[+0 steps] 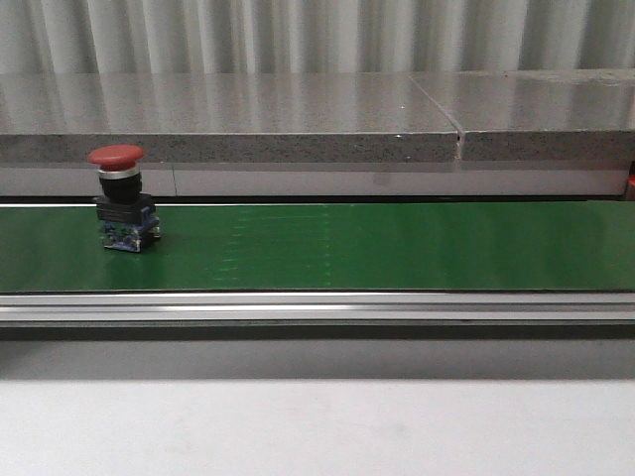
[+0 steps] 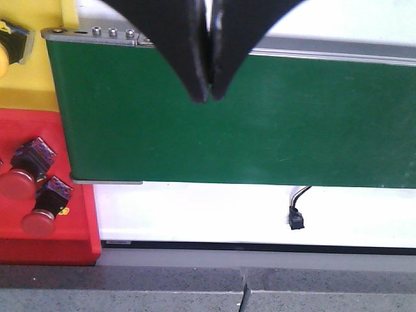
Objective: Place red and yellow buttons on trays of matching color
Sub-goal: 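Grasp the last yellow push-button on the table with the left gripper, then set the yellow button on the belt and open the left gripper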
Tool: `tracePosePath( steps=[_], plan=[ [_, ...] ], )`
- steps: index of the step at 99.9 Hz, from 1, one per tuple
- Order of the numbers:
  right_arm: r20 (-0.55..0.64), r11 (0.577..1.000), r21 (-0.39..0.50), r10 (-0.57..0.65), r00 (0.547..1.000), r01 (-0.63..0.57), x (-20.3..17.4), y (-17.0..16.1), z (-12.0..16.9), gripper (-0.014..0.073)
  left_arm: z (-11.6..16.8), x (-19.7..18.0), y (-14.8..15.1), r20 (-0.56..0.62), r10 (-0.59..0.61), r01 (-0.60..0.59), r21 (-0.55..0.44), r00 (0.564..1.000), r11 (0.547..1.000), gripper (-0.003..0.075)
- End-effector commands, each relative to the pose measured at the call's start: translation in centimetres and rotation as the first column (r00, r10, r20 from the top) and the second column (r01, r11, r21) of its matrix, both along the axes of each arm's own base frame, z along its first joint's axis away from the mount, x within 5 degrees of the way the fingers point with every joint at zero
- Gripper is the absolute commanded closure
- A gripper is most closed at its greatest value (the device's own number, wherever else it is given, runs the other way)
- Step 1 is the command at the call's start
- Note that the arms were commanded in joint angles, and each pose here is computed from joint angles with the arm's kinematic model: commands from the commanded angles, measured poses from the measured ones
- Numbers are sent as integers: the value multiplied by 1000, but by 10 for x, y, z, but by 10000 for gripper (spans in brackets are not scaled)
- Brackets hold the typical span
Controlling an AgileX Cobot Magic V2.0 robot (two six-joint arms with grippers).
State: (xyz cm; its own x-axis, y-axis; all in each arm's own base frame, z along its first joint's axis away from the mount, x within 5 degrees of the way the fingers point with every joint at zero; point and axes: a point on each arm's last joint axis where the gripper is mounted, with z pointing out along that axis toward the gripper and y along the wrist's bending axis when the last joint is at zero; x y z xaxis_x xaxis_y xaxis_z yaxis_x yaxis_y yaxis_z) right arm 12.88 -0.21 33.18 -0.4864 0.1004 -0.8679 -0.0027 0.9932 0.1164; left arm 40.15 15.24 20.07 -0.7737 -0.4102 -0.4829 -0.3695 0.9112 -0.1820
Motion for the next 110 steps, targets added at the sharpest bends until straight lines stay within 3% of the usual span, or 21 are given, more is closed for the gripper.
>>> tracePosePath(
  steps=[1, 21, 38, 74, 110],
  plan=[
    [82, 1000, -7, -12, 997, 13, 1, -1, 13, 661, 70, -9, -5, 179, 20, -26, 35, 984, 999, 740],
    [82, 1000, -7, -12, 997, 13, 1, -1, 13, 661, 129, -45, -24, 240, 2, -11, 36, 971, 999, 740],
    [82, 1000, -7, -12, 997, 13, 1, -1, 13, 661, 155, -80, -46, 292, -24, 7, 58, 956, 998, 740],
    [82, 1000, -7, -12, 997, 13, 1, -1, 13, 661, 131, -121, -105, 269, -142, 133, 51, 953, 990, 740],
    [82, 1000, -7, -12, 997, 13, 1, -1, 13, 661, 112, -116, -113, 274, -156, 146, 58, 949, 988, 740]
  ],
)
